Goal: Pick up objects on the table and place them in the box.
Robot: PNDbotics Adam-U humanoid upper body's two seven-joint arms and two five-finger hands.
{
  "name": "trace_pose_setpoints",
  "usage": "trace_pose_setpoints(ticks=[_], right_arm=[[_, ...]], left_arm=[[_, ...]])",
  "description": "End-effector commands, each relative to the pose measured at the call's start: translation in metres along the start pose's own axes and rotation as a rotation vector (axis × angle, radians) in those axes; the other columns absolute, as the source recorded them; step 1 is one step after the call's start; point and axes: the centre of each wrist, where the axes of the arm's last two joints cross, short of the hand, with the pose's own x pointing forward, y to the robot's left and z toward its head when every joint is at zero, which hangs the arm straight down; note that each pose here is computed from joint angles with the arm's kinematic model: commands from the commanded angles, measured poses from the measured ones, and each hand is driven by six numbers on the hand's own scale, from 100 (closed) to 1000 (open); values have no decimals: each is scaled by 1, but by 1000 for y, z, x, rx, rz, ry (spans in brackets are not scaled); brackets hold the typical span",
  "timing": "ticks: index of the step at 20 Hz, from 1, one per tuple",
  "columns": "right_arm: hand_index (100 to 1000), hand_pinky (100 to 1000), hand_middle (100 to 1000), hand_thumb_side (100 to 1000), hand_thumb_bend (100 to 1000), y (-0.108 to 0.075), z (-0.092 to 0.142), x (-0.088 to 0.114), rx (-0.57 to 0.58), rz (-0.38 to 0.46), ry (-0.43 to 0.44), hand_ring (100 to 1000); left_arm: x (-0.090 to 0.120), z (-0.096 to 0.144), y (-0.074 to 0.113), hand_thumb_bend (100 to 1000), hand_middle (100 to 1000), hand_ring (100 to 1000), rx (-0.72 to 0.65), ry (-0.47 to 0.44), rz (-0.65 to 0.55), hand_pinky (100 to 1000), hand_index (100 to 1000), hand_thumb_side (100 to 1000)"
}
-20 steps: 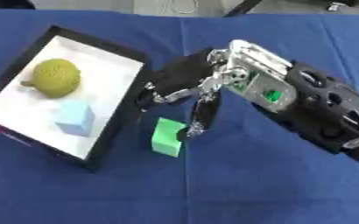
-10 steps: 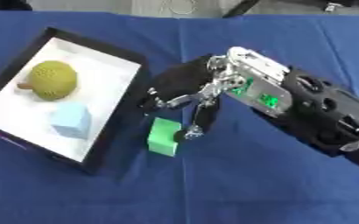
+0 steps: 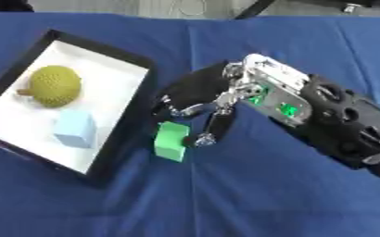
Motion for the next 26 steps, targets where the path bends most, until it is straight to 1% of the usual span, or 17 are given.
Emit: trace_pose_setpoints(ticks=[1,3,7,10,11,13,15,17,20,22,25,26], right_arm=[[869,936,851,100,409,-2,7,-5,187,144,-89,917],[869,936,850,100,408,-3,8,-5,183,147,-92,917],[873,934,853,100,422,-13,14,-1,145,154,-92,916],[880,932,863,100,443,-32,25,8,80,178,-83,919],[885,932,866,126,466,-37,28,11,62,188,-82,921],[888,933,868,131,477,-48,34,17,25,203,-77,922],[893,935,874,155,488,-56,40,21,0,215,-73,927],[894,938,875,152,520,-60,43,24,-10,226,-72,929],[897,944,881,133,543,-63,45,25,-9,245,-81,935],[901,950,887,107,562,-61,42,25,13,262,-91,940],[893,955,888,102,549,-55,37,22,52,292,-101,944],[893,956,889,100,566,-53,35,21,65,300,-104,946]], left_arm=[[7,-6,2,538,846,791,3,-28,3,699,858,592],[7,-6,3,539,845,790,6,-27,1,699,858,592],[7,-6,3,537,845,791,4,-27,1,700,858,594],[6,-6,3,537,844,792,3,-25,-1,700,858,593],[6,-6,3,537,844,792,2,-25,0,700,858,592],[7,-6,3,537,844,793,2,-27,-1,700,858,592],[7,-6,3,532,844,794,1,-27,-2,701,858,599],[7,-6,3,536,844,794,2,-29,-3,701,858,591],[7,-6,3,536,844,794,0,-30,-2,701,858,592],[7,-6,3,535,845,794,-2,-30,-2,702,858,593],[7,-7,3,534,844,794,0,-29,-2,702,858,593],[7,-7,3,534,844,794,0,-29,-2,702,858,593]])
